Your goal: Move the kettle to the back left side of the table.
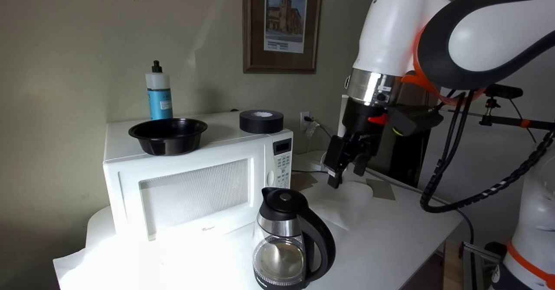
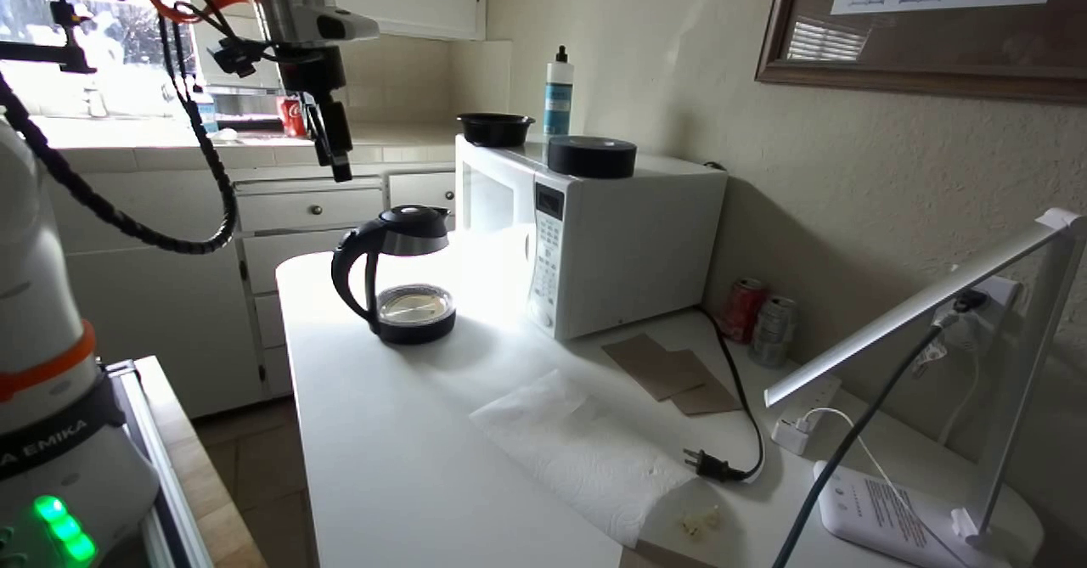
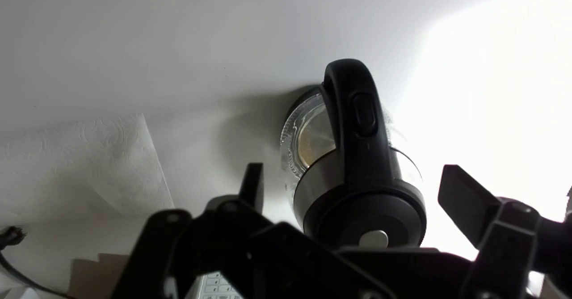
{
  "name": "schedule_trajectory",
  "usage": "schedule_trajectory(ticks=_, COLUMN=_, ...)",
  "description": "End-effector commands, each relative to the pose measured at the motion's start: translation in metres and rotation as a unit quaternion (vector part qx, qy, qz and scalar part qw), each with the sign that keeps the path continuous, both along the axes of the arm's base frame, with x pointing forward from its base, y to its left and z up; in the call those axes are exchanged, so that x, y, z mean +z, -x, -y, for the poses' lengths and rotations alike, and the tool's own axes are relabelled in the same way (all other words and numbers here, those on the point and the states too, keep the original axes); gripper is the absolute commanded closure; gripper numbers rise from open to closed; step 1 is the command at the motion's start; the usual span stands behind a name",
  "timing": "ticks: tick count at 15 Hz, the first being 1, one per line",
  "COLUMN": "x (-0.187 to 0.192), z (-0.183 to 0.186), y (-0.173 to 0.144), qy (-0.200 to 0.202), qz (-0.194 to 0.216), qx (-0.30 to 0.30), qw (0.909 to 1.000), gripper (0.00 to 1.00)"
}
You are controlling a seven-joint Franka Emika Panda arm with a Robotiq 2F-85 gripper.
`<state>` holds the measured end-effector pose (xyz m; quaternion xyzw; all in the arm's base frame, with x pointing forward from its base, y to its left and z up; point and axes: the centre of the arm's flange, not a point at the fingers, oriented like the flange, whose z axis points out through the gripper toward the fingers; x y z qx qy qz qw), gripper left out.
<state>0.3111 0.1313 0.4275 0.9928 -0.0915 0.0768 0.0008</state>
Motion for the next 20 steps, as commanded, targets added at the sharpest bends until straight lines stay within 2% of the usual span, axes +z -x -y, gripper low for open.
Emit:
schedule_trajectory(ticks=1, x=-0.008, z=-0.005, y=-0.001, qy=0.004, qz=-0.009, qx=-0.004, qw=0.9999, gripper=0.0)
schedule_trajectory(ticks=4, x=-0.018, z=-0.006, y=-0.005, qy=0.005, qz=-0.02, qx=-0.007, qw=0.9998, gripper=0.0)
schedule_trajectory(ticks=5, x=-0.03, z=-0.009, y=-0.018, qy=-0.014, qz=-0.03, qx=0.024, qw=0.9992, gripper=0.0)
schedule_trajectory(ticks=6, x=-0.036, z=-0.009, y=-0.025, qy=-0.012, qz=-0.022, qx=0.026, qw=0.9993, gripper=0.0)
schedule_trajectory(ticks=9, x=-0.051, z=-0.001, y=-0.059, qy=-0.05, qz=-0.033, qx=0.066, qw=0.996, gripper=0.0)
schedule_trajectory(ticks=12, x=-0.068, z=0.006, y=-0.078, qy=-0.067, qz=-0.087, qx=0.08, qw=0.9908, gripper=0.0)
schedule_trajectory(ticks=16, x=-0.093, z=-0.005, y=-0.096, qy=-0.094, qz=-0.161, qx=0.073, qw=0.9797, gripper=0.0)
schedule_trajectory(ticks=20, x=-0.109, z=-0.017, y=-0.111, qy=-0.113, qz=-0.178, qx=0.053, qw=0.9762, gripper=0.03)
